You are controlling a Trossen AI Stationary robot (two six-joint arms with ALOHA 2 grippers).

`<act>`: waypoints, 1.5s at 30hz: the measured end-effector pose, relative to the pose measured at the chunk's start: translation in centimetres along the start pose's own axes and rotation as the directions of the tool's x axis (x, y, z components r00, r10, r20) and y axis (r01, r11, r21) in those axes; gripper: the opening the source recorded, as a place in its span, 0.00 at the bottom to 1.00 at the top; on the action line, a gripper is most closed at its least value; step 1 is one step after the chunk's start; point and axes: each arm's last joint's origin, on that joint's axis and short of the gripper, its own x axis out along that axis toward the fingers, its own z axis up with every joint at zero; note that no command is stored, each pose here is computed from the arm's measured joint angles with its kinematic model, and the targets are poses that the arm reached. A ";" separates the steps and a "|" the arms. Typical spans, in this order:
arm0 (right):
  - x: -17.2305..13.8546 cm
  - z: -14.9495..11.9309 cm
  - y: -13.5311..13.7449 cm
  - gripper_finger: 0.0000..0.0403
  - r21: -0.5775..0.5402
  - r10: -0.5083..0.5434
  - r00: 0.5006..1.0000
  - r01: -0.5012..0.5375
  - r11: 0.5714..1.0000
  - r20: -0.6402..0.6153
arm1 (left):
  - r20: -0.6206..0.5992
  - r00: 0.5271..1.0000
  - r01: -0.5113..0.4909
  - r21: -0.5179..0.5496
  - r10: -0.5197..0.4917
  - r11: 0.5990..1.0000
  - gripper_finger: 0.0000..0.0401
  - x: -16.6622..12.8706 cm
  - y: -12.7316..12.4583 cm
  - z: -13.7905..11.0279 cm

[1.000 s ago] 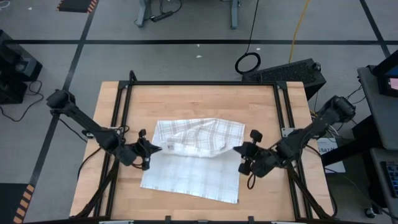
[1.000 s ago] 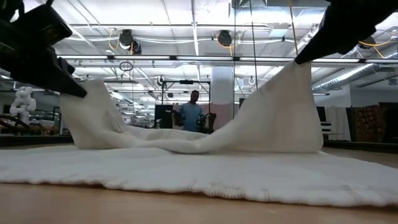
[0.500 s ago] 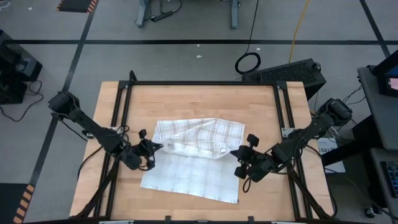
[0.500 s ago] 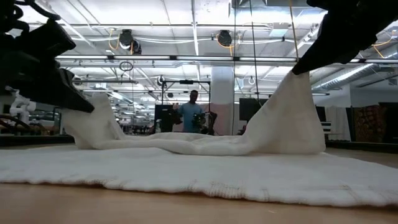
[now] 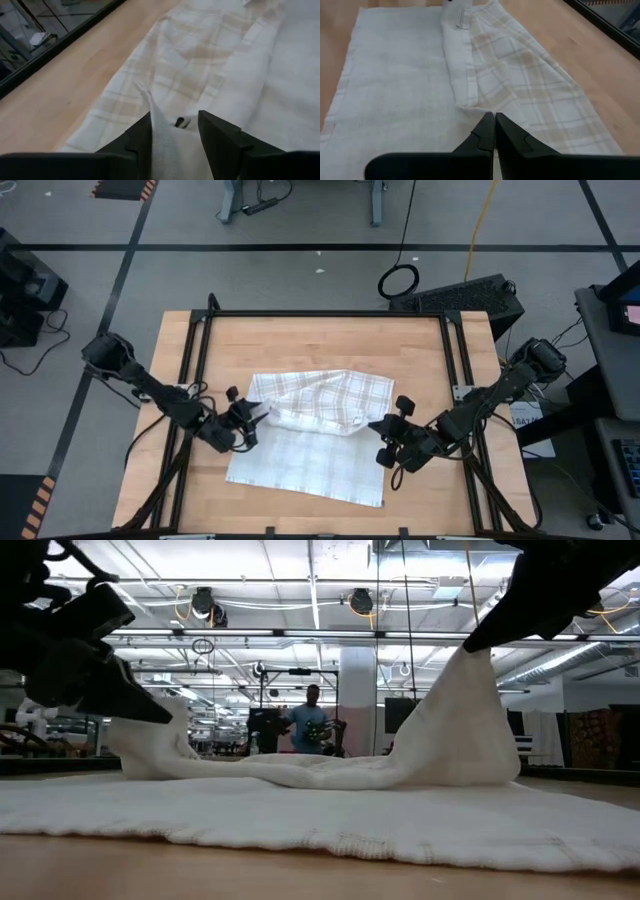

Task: Roll towel
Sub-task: Roll the white kitchen towel

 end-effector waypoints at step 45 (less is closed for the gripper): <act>0.0 0.0 0.0 0.00 -0.015 0.005 1.000 -0.005 1.000 0.002 | -0.275 0.959 -0.077 -0.013 0.070 0.997 0.30 0.1 1.1 0.0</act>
